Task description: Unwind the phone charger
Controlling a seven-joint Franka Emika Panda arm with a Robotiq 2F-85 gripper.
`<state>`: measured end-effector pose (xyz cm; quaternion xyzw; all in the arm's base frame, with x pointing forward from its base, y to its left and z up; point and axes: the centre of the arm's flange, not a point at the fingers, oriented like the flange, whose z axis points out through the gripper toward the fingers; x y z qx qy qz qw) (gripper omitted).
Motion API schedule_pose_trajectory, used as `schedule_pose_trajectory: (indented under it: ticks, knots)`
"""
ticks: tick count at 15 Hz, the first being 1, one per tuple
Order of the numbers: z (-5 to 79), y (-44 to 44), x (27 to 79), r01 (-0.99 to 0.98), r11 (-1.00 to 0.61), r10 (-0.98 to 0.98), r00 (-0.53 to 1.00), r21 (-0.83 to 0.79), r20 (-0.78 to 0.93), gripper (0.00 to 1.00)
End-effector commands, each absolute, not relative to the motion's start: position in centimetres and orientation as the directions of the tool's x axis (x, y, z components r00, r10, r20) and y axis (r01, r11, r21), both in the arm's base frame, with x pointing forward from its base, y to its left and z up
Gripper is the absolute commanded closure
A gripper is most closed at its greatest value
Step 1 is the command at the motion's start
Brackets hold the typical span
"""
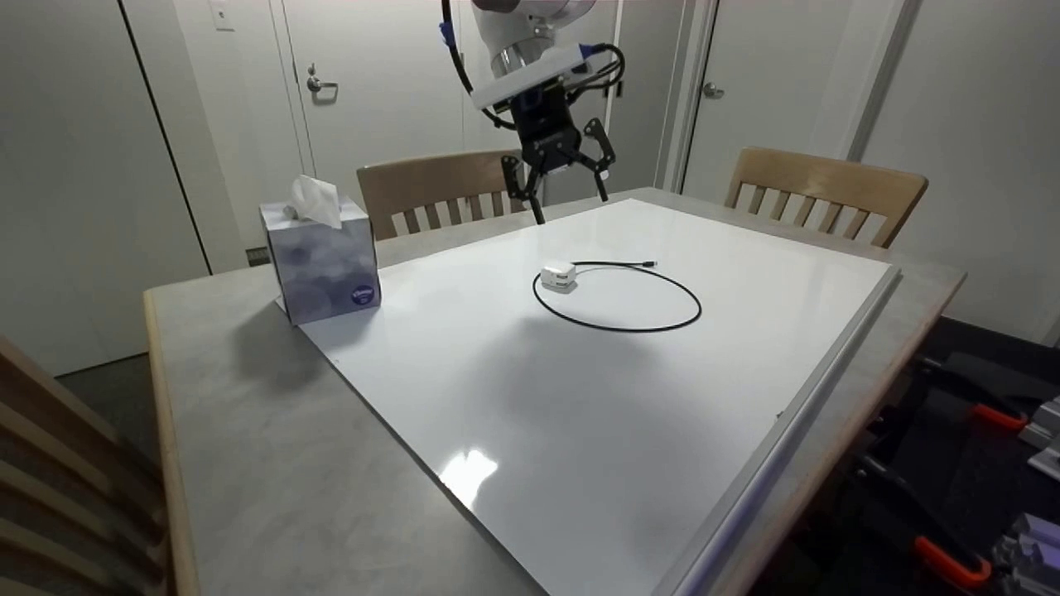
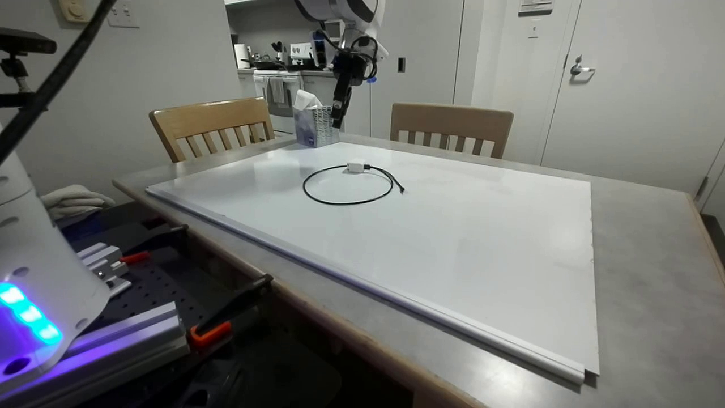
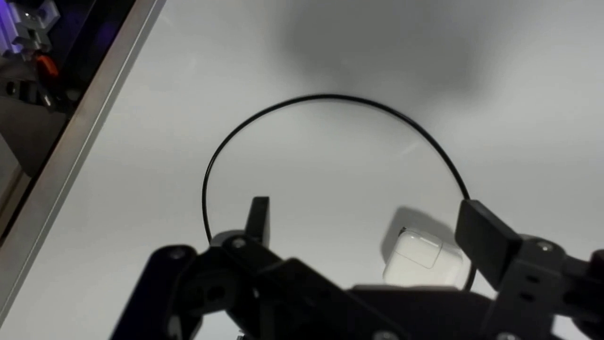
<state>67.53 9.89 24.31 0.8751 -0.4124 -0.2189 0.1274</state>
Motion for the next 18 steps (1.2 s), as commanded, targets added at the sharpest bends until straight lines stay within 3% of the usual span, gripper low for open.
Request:
schedule_pose_trajectory:
  ticks: [1, 13, 18]
  knots:
    - [24.4, 9.7, 67.7, -0.690, -0.610, -0.790, 0.566, 0.390, -0.236, 0.00]
    - [21.7, 9.5, 68.3, -0.830, -0.541, -0.820, 0.557, 0.139, 0.136, 0.00]
    - [20.7, 10.4, 66.5, -0.875, -0.471, -0.852, 0.483, 0.107, 0.202, 0.00]
